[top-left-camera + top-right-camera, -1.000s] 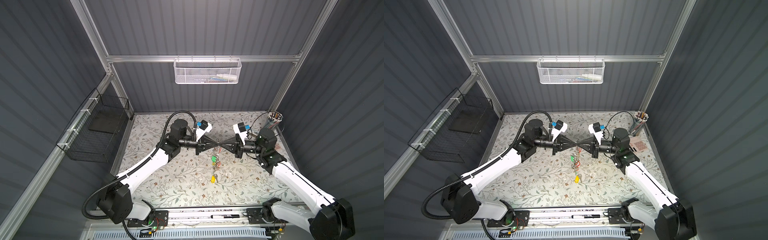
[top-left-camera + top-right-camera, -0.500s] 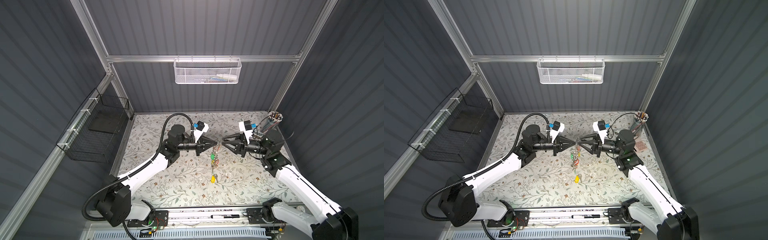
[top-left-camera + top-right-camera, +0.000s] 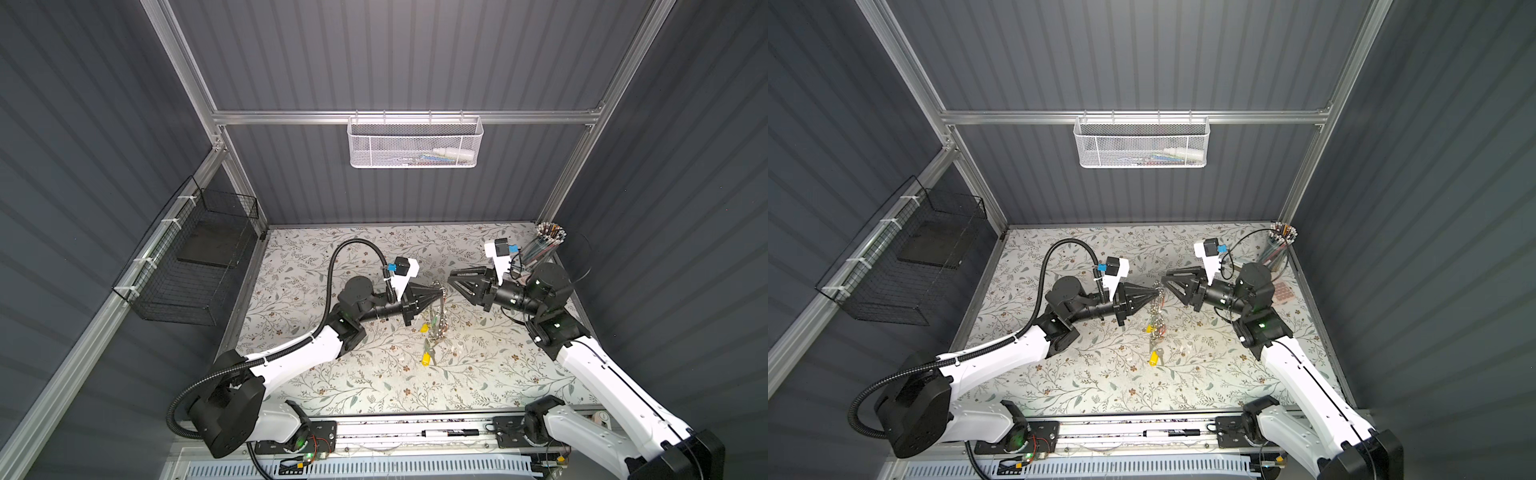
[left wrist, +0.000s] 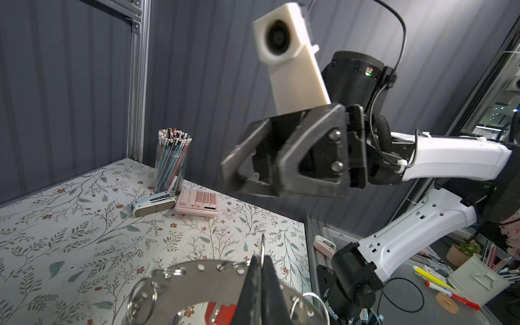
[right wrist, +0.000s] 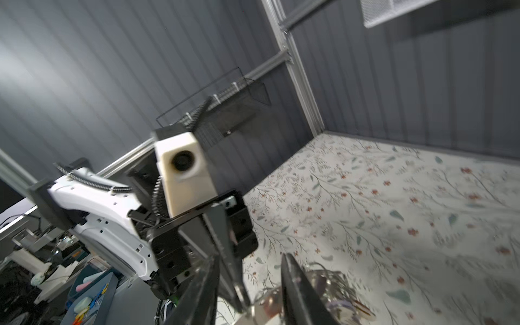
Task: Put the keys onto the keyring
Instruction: 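Open the right gripper and draw it back while the left gripper lifts the plate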
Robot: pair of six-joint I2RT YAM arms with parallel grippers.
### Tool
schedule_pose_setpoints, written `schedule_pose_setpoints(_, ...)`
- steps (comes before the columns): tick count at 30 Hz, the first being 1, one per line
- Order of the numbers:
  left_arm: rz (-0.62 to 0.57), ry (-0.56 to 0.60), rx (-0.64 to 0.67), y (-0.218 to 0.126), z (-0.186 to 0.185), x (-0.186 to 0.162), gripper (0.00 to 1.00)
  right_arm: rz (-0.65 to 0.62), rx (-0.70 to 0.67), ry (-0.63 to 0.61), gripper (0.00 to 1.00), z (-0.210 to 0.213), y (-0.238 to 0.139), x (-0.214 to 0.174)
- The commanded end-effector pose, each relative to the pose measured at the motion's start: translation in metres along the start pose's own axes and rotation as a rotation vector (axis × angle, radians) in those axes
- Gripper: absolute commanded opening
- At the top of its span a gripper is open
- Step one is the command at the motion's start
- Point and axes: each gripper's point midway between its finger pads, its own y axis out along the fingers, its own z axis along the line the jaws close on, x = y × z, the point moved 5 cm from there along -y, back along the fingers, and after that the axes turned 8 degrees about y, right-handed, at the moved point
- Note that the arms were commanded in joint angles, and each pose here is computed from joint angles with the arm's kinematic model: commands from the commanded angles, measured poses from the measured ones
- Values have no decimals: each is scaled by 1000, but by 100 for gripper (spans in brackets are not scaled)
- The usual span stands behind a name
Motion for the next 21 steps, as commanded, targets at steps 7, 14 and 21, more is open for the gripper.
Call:
schedule_pose_setpoints(7,-48,159,183,-7,17,1,0,-14,-410,364,41,-8,-31,7)
schedule_pose_setpoints(14,-84,167,179,-5,19,-5,0,22,-425,365,42,-15,-32,-7)
schedule_pose_setpoints(21,-154,134,240,-13,24,-7,0,38,-313,318,43,-20,-20,-18)
